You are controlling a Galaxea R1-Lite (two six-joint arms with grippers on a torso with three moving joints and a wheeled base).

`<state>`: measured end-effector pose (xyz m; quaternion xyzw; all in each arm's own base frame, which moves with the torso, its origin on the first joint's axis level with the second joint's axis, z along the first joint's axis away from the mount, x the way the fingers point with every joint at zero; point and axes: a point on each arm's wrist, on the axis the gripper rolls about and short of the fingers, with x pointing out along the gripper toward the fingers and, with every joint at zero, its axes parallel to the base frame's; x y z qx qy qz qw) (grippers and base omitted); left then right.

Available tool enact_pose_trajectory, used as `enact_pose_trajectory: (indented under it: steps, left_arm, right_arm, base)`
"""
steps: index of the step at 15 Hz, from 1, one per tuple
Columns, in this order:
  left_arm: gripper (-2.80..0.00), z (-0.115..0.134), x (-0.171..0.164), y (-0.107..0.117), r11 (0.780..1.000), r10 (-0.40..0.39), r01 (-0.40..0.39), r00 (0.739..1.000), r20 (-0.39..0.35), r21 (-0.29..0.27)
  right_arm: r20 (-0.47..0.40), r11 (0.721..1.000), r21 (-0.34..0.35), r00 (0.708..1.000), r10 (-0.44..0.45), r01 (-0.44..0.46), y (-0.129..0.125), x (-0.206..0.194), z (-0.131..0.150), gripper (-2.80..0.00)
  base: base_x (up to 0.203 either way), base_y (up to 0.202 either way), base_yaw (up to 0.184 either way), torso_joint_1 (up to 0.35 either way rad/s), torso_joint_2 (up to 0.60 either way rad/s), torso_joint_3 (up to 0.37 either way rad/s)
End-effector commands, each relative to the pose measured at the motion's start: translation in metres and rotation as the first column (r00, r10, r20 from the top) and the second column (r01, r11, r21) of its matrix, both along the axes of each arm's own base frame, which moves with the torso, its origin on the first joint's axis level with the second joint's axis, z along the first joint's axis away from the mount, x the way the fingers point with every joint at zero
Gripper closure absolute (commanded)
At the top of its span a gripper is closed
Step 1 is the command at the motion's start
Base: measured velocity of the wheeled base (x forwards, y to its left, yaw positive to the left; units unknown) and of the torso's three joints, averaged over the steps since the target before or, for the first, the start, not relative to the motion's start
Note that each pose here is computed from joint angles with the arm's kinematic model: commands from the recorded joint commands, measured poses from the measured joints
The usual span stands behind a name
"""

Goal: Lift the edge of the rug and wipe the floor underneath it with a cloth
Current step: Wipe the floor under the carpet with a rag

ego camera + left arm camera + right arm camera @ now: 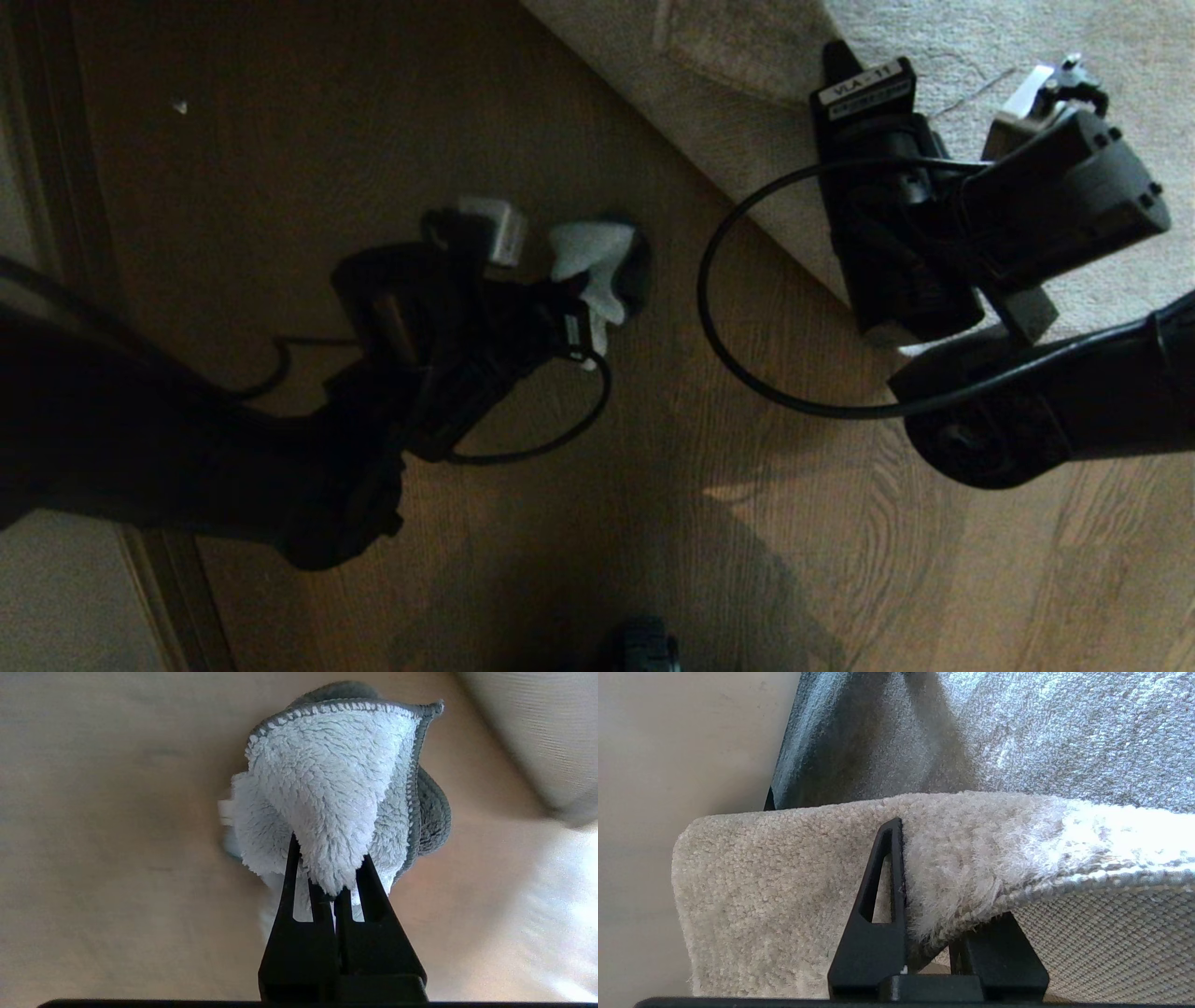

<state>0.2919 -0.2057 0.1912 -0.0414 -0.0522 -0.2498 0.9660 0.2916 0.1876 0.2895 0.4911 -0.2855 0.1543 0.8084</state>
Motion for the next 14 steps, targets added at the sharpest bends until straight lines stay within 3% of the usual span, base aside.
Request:
enact_pose_trajectory:
  steps: [1, 7, 10, 14]
  left_arm:
    - [0.00, -0.001, 0.015, 0.021, 0.997, 0.074, -0.074, 0.997, 0.003, -0.002]
    - [0.00, 0.027, 0.022, 0.078, 0.973, 0.228, -0.225, 0.971, 0.066, -0.047]
    - [0.00, 0.033, 0.004, 0.088, 0.972, 0.233, -0.230, 0.970, 0.070, -0.050]
    - [0.00, 0.012, -0.033, 0.101, 0.975, 0.224, -0.224, 0.975, -0.005, 0.007]
  right_arm:
    - [0.038, 1.000, 0.032, 0.999, 0.000, -0.001, -0.002, -0.003, 0.003, 0.00]
    - [0.046, 1.000, 0.024, 0.999, 0.006, -0.007, -0.002, -0.004, 0.005, 0.00]
    - [0.051, 1.000, 0.025, 0.999, 0.008, -0.010, -0.003, -0.006, 0.007, 0.00]
    - [0.051, 1.000, 0.025, 0.999, 0.008, -0.010, -0.003, -0.006, 0.007, 0.00]
  base:
    - [0.000, 0.000, 0.000, 0.000, 0.00, 0.000]
    - [0.000, 0.000, 0.000, 0.000, 0.00, 0.000]
    - [0.000, 0.000, 0.000, 0.000, 0.00, 0.000]
    - [0.000, 0.000, 0.000, 0.000, 0.00, 0.000]
